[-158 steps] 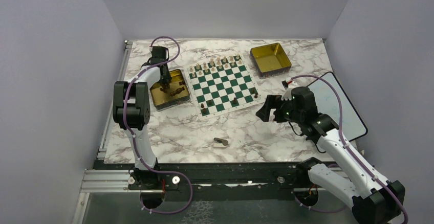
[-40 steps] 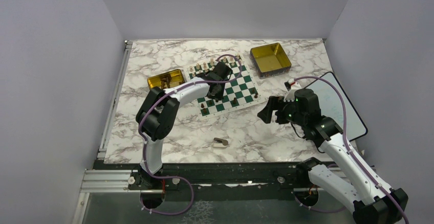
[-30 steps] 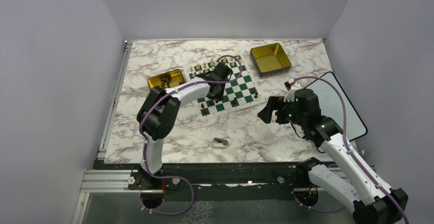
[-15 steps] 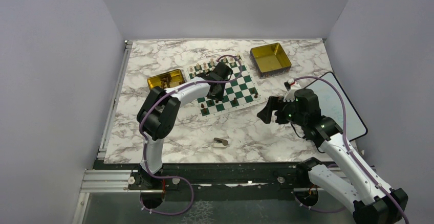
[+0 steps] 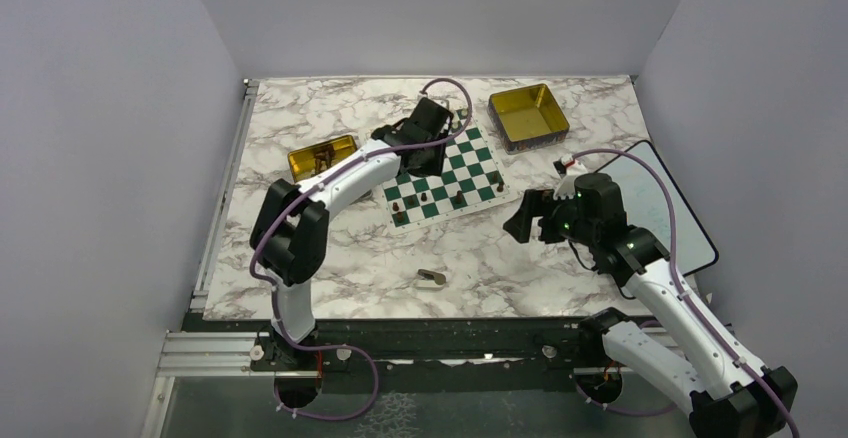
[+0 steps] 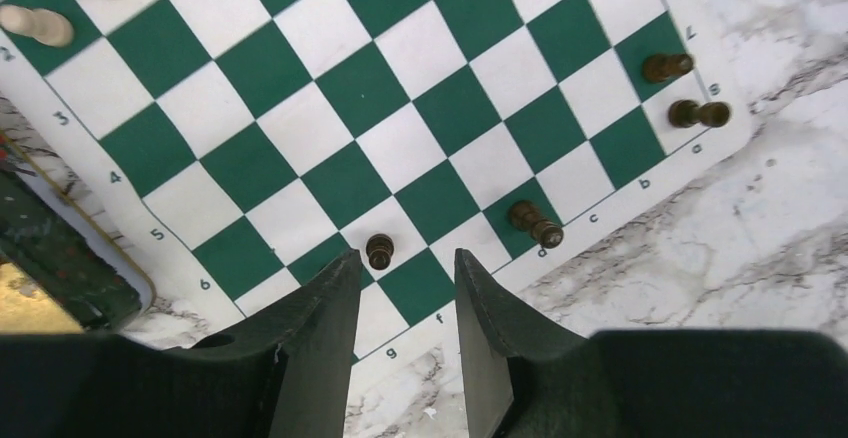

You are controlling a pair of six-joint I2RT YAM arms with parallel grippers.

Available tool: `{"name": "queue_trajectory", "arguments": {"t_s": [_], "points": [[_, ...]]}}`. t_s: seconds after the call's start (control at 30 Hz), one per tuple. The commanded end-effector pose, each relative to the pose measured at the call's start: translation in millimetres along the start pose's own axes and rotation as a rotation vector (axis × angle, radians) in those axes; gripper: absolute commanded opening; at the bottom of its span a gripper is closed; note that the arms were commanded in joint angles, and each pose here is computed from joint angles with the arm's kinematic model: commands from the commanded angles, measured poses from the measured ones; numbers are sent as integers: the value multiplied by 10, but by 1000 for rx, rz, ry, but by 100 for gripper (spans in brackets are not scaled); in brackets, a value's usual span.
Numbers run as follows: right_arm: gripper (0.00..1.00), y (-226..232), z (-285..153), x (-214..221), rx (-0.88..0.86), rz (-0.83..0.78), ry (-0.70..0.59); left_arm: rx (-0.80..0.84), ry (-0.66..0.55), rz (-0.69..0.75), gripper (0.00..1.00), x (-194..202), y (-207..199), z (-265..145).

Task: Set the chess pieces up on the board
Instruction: Place the chess piece on the chessboard.

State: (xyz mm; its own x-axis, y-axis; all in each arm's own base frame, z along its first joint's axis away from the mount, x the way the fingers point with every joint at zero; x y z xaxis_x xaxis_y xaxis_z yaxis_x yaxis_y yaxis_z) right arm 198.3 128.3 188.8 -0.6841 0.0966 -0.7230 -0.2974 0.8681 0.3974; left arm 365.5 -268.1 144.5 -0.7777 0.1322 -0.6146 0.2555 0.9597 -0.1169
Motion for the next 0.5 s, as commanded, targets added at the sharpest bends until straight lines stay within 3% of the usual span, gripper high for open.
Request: {"name": "queue_trajectory", "arguments": {"t_s": [0.0, 0.47], "points": [[96, -48, -86, -133, 58, -49, -22, 29, -104, -41, 41, -349, 84, -423], [97, 25, -155, -169, 18, -61, -34, -172, -141, -212, 40, -357, 1391, -737]]}}
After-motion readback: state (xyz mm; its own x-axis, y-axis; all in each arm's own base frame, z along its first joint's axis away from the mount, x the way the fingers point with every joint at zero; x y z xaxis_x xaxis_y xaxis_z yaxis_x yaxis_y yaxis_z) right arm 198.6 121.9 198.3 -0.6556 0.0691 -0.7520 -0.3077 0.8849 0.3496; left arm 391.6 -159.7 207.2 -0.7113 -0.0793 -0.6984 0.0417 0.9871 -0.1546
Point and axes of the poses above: each gripper's point midway between its finger pads, its own z axis out along the fingers, its own y axis along the line the jaws close on, x = y × z, the point moved 4 cm from there along -z, back along the fingers
